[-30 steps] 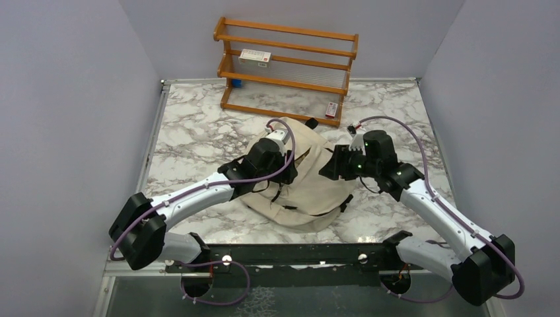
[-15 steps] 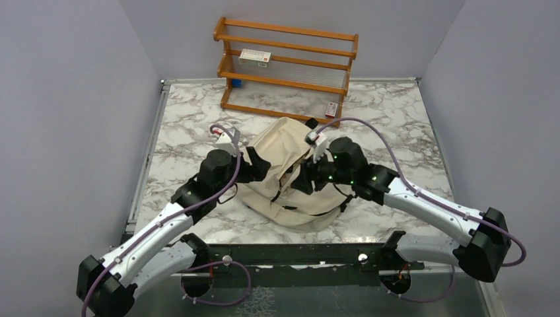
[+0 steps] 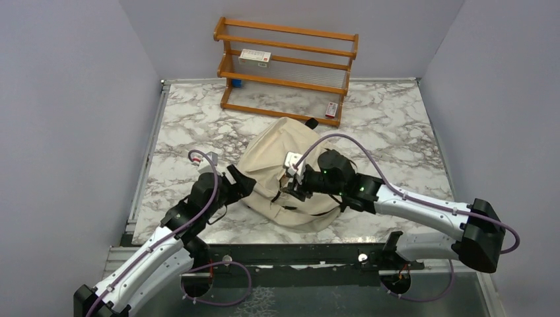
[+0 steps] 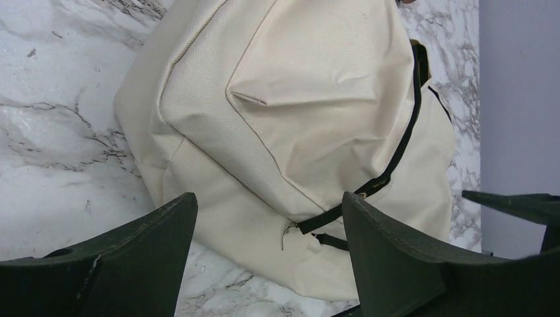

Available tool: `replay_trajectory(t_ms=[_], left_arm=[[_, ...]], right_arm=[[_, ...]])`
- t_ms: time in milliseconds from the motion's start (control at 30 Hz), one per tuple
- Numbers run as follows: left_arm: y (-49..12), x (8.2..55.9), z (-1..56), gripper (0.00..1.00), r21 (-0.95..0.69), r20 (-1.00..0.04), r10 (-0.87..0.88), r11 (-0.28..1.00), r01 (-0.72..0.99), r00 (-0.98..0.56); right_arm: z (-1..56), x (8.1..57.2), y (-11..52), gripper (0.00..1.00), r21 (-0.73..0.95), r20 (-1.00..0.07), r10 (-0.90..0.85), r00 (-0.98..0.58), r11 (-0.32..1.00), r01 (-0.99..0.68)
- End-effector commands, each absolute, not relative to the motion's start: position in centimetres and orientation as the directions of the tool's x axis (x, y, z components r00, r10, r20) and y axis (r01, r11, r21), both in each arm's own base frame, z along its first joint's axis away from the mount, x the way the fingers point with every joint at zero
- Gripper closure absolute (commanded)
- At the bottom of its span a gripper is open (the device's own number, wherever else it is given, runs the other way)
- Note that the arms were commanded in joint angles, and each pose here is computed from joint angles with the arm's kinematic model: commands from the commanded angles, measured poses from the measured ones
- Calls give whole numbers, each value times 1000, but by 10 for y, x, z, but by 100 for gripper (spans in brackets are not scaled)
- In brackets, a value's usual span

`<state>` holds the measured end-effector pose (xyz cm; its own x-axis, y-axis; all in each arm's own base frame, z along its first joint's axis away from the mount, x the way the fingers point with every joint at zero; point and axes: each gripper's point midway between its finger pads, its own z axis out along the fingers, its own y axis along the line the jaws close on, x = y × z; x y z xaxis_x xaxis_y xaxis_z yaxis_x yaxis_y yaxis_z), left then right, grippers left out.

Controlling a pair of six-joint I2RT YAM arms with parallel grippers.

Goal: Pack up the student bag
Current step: Zip the student bag at the center of the board.

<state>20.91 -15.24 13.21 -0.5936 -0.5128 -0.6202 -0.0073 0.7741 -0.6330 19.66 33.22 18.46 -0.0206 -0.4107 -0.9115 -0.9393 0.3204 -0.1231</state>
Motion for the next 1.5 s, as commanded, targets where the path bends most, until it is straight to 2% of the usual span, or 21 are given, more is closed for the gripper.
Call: replay_trajectory(t_ms=[0,200,333,433,667,1000,1300,1467], left_arm=[[-151,205,129,19,-651,-595,-535,758,-29,-600],[-151,205,124,19,-644,-591,-531,764,-40,-607],[-151,205,126,20,-648,-590,-535,761,-41,-605],[-150,206,129,22,-648,-600,-534,761,-29,-595],[-151,205,133,23,-647,-610,-524,763,-9,-594],[-152,200,126,24,-660,-599,-527,751,-1,-603],[-154,196,124,24,-676,-586,-529,737,10,-614],[-153,196,124,24,-683,-584,-541,730,7,-606]], right_arm=[[200,173,353,51,-465,-830,-389,401,82,-882],[156,141,356,52,-591,-609,-522,597,-203,-780],[129,141,351,56,-628,-460,-576,676,-328,-706],[117,154,353,58,-642,-357,-629,691,-372,-670],[113,167,370,54,-711,-235,-582,778,-443,-546],[98,176,379,53,-713,-172,-581,795,-483,-508],[100,183,393,54,-722,-168,-590,790,-471,-506],[93,180,391,58,-690,-183,-600,779,-486,-536]])
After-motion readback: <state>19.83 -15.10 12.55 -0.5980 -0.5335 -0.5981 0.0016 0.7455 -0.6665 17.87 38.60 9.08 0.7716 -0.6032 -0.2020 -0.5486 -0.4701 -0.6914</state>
